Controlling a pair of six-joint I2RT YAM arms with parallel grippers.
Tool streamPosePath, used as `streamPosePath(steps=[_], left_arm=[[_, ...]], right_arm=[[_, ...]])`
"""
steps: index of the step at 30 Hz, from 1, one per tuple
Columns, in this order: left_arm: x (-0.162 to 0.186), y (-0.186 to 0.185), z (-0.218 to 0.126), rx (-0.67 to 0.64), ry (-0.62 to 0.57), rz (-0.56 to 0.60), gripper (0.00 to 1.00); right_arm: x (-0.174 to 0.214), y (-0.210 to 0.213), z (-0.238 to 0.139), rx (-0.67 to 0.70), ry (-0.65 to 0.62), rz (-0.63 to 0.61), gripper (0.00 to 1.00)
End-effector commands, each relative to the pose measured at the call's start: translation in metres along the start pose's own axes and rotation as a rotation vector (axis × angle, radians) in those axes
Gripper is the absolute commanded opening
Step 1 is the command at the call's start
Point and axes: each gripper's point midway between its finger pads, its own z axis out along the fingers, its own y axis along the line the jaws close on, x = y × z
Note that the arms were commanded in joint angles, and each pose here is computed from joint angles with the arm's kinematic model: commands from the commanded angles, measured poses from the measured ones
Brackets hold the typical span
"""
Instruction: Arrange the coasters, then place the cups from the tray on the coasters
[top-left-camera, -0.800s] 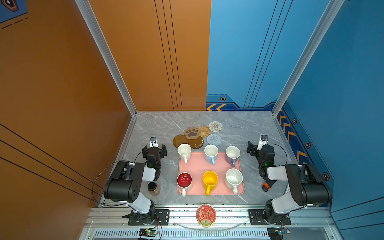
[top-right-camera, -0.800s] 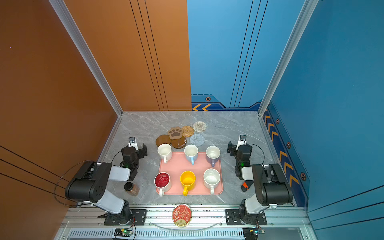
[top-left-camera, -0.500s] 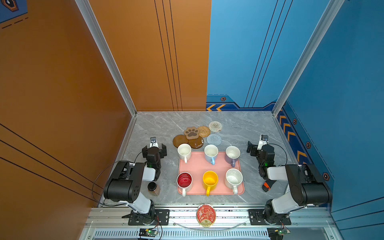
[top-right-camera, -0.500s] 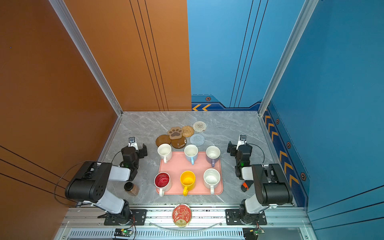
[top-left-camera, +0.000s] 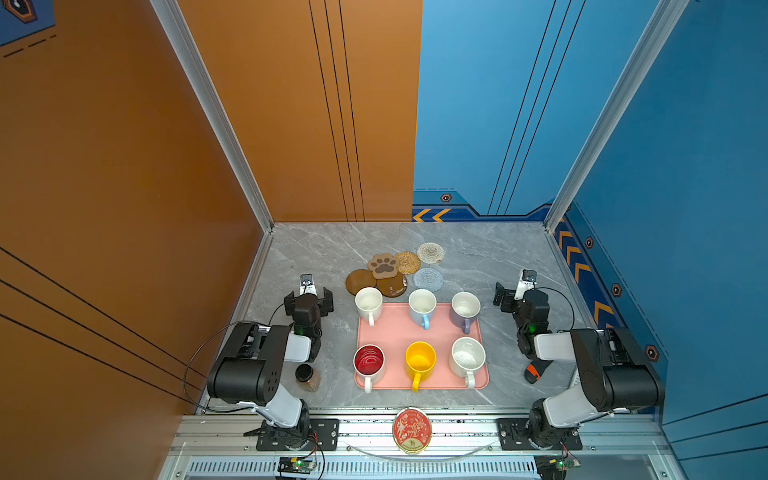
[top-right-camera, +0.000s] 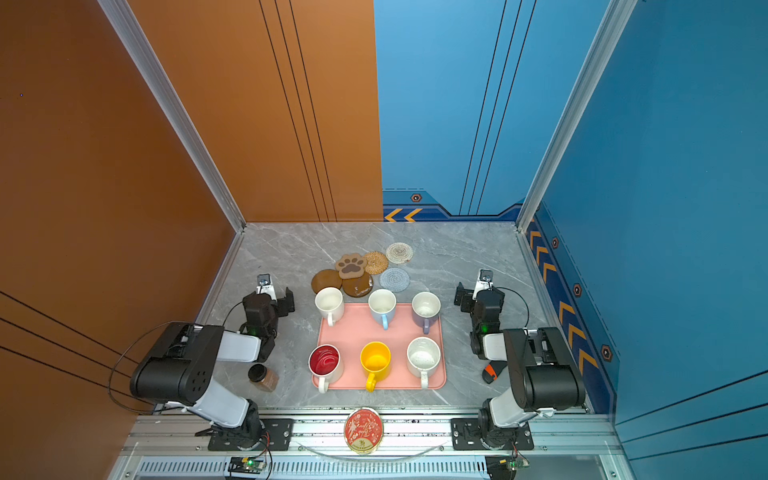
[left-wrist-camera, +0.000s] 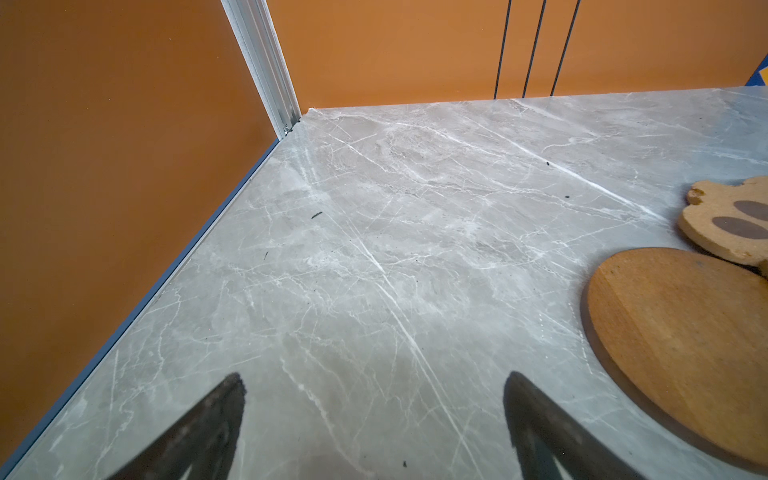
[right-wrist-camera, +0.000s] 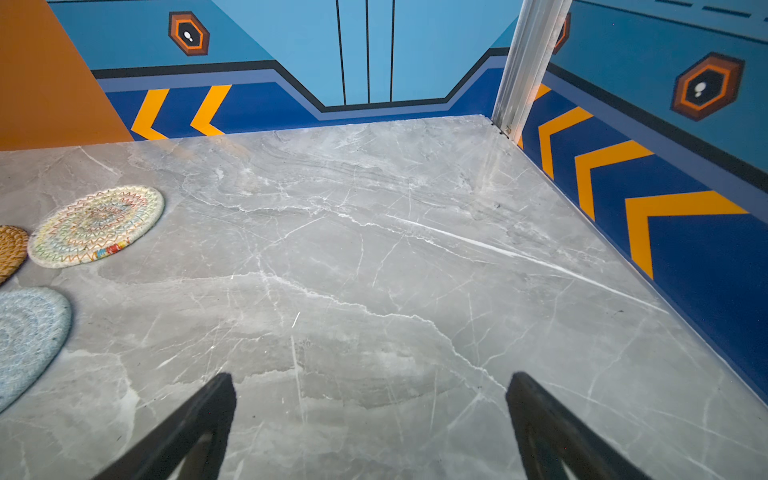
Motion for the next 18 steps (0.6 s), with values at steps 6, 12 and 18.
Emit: streamPosePath(steps=[6,12,18], left_arm=[[-0.0113,-0.0005,0.0021,0.005,-0.022,-0.025,0.98],[-0.0111,-0.0006,0.0018,0.006,-0.022,-0.024,0.98],[-0.0109,-0.0006,0.0014,0.007,-0.022,-0.024,0.98]], right_arm=[[0.0005,0.0008,0.0026,-0.003,0.007,-0.009,1.0],[0.0005,0.0007,0.0026,-0.002,0.007,-0.01,1.0],[-0.0087,-0.002,0.0018,0.026,0.011,-0.009,1.0]])
